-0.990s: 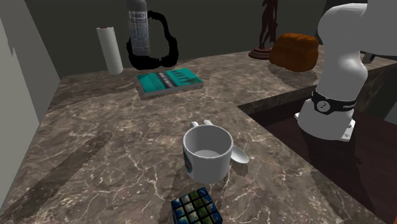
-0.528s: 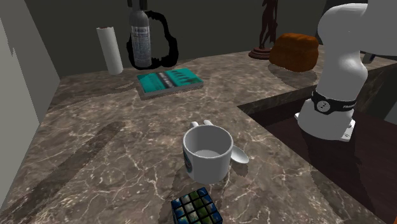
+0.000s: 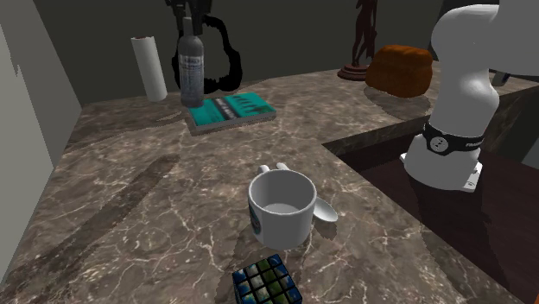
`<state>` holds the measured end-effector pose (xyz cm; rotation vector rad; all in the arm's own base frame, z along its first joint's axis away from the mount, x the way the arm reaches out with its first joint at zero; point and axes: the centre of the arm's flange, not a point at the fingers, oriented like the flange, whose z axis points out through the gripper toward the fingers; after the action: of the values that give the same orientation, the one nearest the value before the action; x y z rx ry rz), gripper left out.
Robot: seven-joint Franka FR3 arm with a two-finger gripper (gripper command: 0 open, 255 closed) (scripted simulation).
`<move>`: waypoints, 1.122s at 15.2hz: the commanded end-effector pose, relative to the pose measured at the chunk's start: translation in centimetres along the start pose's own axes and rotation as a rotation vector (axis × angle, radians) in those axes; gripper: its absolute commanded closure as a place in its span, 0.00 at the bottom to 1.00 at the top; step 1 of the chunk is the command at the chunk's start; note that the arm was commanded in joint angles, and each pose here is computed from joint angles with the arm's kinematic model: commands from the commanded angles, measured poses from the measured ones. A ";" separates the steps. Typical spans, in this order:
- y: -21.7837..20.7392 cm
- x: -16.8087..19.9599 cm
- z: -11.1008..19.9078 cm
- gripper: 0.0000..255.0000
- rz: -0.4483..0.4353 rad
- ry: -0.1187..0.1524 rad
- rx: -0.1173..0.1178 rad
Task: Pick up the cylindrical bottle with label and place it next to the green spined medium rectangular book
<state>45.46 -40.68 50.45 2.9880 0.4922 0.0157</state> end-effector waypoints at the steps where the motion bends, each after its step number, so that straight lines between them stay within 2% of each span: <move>1: -0.1 0.0 1.1 1.00 0.000 0.001 -0.001; 14: -0.9 0.1 8.1 1.00 0.000 0.001 -0.001; 17: -0.9 0.1 8.1 1.00 0.000 0.001 -0.001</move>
<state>45.59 -40.63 42.76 2.9828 0.4936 0.0261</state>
